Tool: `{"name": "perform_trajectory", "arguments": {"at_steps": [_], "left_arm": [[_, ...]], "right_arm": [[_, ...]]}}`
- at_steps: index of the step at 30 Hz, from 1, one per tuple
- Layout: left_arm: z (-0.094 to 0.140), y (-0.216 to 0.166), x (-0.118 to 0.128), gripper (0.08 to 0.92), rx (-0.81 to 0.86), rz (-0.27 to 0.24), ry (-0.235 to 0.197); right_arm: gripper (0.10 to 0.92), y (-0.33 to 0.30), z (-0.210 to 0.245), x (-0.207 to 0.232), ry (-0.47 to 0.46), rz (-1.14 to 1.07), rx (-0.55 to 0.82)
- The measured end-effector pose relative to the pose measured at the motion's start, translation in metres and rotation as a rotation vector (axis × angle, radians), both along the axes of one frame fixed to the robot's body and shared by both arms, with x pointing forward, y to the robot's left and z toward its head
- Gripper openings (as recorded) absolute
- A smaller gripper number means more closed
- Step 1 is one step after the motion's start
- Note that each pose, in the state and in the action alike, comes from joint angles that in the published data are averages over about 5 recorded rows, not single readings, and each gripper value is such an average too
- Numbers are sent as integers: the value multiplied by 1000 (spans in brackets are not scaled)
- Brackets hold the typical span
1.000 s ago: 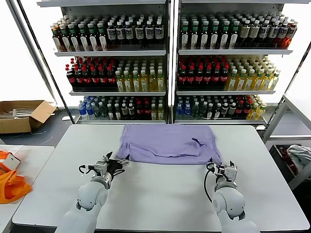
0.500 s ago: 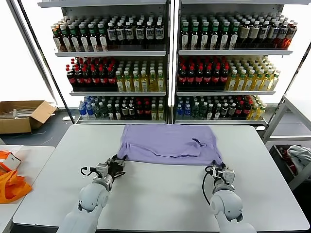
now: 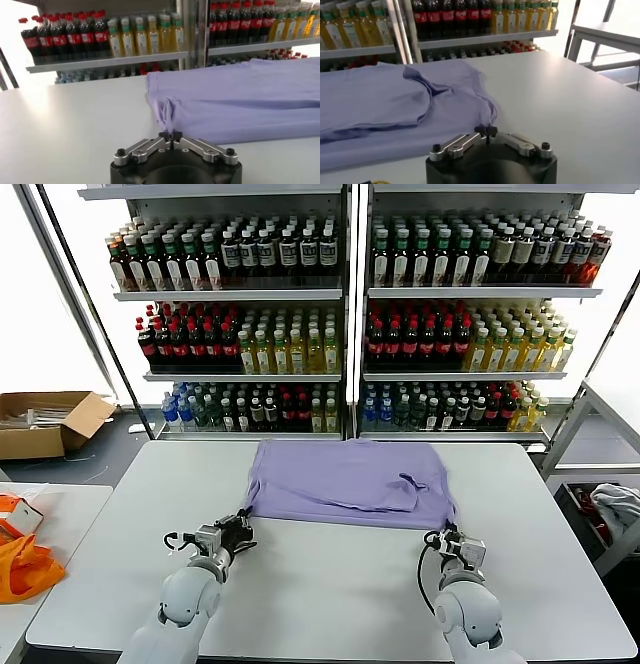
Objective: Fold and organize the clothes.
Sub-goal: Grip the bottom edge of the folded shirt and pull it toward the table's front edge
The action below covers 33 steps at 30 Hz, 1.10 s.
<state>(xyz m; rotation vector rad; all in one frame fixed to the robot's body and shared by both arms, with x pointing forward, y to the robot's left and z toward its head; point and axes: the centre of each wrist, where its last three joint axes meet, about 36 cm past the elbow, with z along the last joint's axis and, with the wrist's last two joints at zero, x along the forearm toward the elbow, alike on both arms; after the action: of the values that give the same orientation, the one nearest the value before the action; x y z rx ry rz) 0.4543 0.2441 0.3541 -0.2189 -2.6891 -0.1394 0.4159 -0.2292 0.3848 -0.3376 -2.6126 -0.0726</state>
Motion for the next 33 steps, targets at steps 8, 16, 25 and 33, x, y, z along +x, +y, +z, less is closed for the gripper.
{"name": "perform_trajectory", "arguments": {"at_steps": [8,16,25,33], "left_arm": [[23,0,-21,84,15,-4,-53],[50,3,-64,84,33,-15,-100],[61,-3,-141,84,23,-28,-70],[56,-11,-191,84,-12,-23,6]], "right_arm": [[109,10,36,-29,-69,11,-13],[109,15,57,-86,-87,14,-50],[109,10,56,-155,-6,4,-108],[109,10,55,-186,48,27,-161]]}}
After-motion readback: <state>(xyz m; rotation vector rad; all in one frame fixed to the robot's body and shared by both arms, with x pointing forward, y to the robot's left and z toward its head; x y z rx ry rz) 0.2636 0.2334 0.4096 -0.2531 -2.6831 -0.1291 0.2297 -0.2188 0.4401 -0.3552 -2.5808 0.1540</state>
